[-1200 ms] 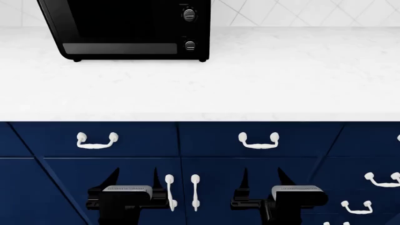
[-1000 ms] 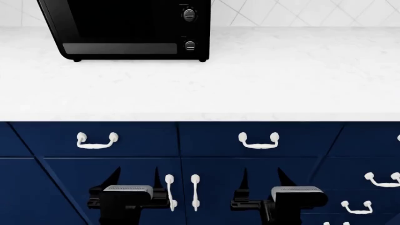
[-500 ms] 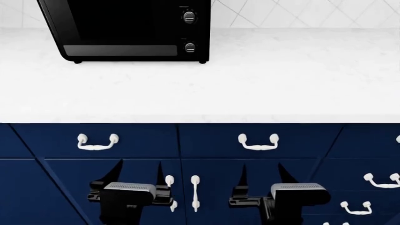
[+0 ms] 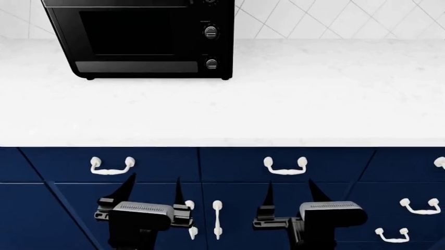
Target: Open the toaster oven door.
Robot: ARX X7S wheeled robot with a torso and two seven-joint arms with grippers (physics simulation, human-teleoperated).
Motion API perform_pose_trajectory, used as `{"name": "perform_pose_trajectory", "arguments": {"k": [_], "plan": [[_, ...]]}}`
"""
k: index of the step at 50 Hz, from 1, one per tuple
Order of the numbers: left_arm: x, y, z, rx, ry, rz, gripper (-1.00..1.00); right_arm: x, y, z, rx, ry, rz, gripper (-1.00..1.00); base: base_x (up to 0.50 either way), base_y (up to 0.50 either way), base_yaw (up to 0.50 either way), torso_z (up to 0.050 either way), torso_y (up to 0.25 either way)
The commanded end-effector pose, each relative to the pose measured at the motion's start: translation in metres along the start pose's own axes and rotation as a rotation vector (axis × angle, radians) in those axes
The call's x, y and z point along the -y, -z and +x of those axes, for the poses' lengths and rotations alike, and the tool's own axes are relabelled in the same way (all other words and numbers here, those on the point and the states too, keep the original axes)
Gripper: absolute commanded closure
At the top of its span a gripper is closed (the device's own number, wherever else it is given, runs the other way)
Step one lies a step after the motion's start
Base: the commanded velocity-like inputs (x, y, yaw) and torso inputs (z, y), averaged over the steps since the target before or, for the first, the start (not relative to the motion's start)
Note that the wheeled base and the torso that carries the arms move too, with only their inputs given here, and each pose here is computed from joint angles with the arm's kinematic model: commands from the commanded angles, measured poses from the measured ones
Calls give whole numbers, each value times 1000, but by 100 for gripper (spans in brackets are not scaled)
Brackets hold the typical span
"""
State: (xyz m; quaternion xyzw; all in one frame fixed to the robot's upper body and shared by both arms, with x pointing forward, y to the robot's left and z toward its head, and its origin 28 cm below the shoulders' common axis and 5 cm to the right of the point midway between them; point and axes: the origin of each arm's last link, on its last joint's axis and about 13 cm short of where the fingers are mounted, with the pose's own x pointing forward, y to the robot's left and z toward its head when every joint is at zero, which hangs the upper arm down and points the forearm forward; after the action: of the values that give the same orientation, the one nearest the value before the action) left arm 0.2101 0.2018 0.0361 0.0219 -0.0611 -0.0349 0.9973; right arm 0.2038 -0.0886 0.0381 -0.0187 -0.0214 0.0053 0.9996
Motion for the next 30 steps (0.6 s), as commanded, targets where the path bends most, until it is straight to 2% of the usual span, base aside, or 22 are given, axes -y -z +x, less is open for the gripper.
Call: {"name": "perform_pose_trajectory", "arguments": {"k": [1,2,5,7,8,11,12,17,22,25,30], "plan": [[0,-28,3,-11,-37,0,-100,-1,-28,0,11,18,-7,-100,0,0,0,0,0],[-2,-37,7,-30,-94,23,-100,-1,-39,1,5,25,-8,-100,0,0,0,0,0],[-5,-62,16,-26,-110,23,-100,-3,-74,-1,48,29,-37,-100,0,0,0,0,0],[-6,-82,23,-33,-110,19,-100,-5,-99,-1,44,40,-51,-100,0,0,0,0,0],[-5,-92,25,-21,-95,43,-100,-6,-110,-1,53,33,-44,-100,0,0,0,0,0],[-4,-106,35,-45,-93,8,-100,-9,-133,5,64,20,-39,-100,0,0,0,0,0],[-3,-110,38,-67,-90,27,-100,-10,-140,9,65,6,-31,-100,0,0,0,0,0],[-4,-139,54,-73,-66,37,-100,-14,-158,32,30,-5,-26,-100,0,0,0,0,0],[-5,-159,67,-56,-52,28,-100,-15,-180,46,56,-7,-19,-100,0,0,0,0,0],[-4,-162,71,-48,-50,30,-100,-18,-187,51,74,-14,-11,-100,0,0,0,0,0],[-4,-172,76,-46,-43,56,-100,-20,-192,60,99,-11,-50,-100,0,0,0,0,0]]}}
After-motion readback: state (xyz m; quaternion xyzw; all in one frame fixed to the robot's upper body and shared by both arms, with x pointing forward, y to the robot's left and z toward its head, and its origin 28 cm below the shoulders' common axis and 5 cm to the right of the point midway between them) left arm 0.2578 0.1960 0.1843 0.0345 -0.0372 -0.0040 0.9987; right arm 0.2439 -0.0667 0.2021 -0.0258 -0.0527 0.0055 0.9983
